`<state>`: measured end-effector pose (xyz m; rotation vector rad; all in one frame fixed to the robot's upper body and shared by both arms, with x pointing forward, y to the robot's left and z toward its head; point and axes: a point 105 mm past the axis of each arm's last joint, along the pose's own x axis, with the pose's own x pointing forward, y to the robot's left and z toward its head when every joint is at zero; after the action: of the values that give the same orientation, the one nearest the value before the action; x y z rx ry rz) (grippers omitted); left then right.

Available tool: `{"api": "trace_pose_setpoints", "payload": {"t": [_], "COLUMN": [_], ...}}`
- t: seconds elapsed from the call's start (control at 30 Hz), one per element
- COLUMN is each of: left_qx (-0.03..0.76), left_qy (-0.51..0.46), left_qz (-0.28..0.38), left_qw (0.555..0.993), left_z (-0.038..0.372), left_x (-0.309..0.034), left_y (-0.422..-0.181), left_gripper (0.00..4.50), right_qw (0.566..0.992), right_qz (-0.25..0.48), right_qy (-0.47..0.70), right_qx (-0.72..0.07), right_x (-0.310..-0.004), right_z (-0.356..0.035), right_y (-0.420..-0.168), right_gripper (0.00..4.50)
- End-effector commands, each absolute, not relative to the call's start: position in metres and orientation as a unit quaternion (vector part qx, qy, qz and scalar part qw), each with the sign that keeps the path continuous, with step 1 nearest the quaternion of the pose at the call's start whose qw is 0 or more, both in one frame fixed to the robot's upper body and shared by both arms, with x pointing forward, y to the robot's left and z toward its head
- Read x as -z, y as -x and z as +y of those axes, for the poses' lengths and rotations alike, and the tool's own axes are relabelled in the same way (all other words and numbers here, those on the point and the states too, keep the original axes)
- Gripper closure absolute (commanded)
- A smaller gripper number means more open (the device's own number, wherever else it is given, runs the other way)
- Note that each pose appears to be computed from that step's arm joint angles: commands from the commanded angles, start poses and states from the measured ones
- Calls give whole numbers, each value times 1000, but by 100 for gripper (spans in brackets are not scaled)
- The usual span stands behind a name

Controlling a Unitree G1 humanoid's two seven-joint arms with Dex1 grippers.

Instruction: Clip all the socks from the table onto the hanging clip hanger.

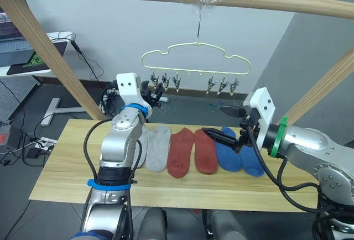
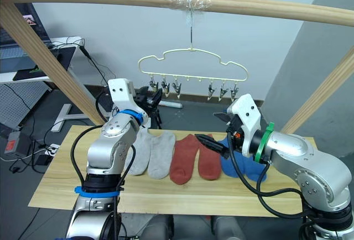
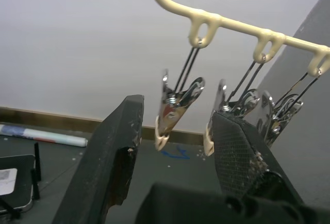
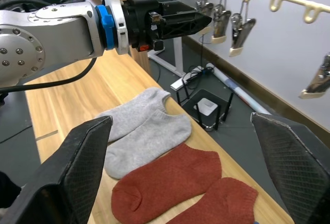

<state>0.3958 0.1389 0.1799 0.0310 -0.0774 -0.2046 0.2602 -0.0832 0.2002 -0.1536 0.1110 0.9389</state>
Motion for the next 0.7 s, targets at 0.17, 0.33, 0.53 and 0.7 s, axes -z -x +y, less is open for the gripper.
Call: {"api": "trace_pose_setpoints", "payload": {"t": [0.17,0.33,0.53,0.7], "left_qx": [102,97,98,112], "left_qy": [-22,-21,-26,-31], "left_qz": [-81,-87,-86,-94], "left_qw": [991,991,991,989], "left_z": [134,133,136,137], "left_x": [-202,-206,-200,-198], "left_y": [-402,-403,-398,-391], "left_gripper": [211,211,211,211], "right_qw": [888,889,889,889], "right_qz": [30,32,34,33], "right_qy": [85,84,83,82], "right_qx": [-450,-449,-449,-450], "right_x": [-212,-212,-211,-211], "right_z": [-83,-83,-83,-83], "right_y": [-253,-252,-251,-252], "right_gripper": [0,0,0,0]}}
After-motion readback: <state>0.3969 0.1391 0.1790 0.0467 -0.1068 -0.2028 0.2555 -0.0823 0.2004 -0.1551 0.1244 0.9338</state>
